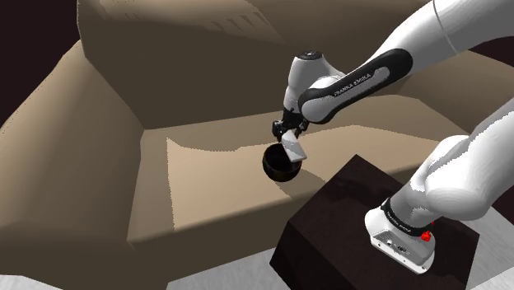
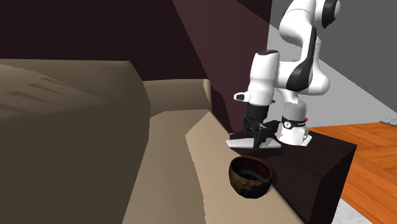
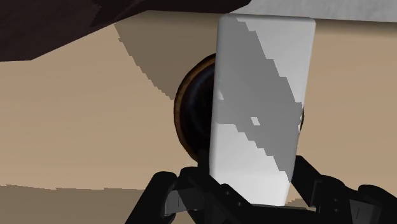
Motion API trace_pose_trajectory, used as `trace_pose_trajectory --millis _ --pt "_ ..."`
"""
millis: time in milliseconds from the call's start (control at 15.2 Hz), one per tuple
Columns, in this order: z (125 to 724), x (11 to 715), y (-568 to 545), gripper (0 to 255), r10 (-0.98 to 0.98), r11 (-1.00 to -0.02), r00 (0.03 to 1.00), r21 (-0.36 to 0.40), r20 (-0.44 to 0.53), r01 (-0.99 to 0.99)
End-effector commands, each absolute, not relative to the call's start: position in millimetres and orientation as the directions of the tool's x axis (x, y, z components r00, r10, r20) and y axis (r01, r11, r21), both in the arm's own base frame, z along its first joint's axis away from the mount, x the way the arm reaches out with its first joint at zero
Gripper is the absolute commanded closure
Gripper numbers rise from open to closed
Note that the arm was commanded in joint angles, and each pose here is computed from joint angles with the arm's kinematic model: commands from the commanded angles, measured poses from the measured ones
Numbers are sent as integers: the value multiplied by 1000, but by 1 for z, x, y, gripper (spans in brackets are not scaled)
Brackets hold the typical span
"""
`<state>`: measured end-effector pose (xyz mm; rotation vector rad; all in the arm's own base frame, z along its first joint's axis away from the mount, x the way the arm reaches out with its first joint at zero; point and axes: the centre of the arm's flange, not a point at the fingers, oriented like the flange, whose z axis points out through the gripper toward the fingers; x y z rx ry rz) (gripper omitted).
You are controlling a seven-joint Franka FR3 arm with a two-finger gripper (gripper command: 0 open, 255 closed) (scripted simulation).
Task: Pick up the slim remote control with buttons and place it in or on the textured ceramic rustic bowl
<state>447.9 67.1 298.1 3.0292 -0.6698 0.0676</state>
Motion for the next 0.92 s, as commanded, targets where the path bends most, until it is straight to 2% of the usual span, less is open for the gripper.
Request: trace_pose_trajectory --millis 0,594,858 --pt "288 447 68 255 -421 -906 906 28 51 -423" --pt "242 447 68 255 -421 -906 906 28 51 -423" --pt "242 447 68 255 -421 -906 906 28 51 -423"
